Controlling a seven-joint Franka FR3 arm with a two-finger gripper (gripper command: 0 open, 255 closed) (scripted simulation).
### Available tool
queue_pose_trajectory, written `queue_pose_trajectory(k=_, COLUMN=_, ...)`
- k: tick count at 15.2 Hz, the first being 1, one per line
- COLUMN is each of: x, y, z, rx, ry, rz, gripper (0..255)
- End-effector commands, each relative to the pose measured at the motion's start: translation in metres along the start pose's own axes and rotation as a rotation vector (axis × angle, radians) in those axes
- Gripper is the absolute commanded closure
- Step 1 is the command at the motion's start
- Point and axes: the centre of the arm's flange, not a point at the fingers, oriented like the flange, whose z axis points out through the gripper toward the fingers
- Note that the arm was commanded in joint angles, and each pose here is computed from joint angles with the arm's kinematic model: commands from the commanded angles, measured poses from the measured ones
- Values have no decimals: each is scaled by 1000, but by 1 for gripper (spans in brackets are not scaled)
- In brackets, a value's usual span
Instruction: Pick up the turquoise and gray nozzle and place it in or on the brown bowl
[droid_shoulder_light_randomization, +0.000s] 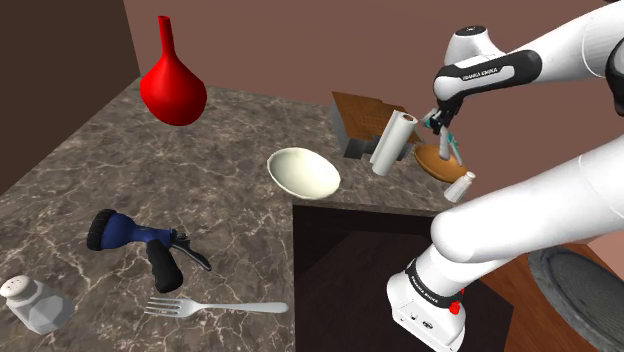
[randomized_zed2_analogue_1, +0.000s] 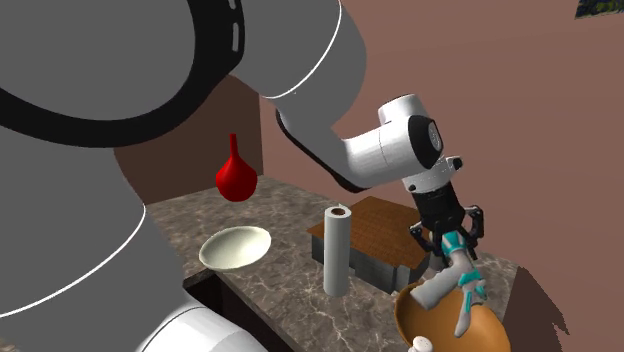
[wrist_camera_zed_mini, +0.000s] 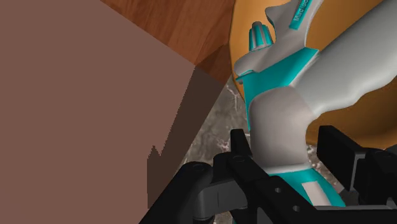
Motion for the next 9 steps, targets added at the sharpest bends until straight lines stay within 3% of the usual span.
queue_pose_trajectory(k=1, x=0, y=-4, z=9, rx=0, ry=1, rz=0, gripper=255)
queue_pose_trajectory(k=9, x=3, y=-21, z=44, rx=0, ry=1, rz=0, gripper=255)
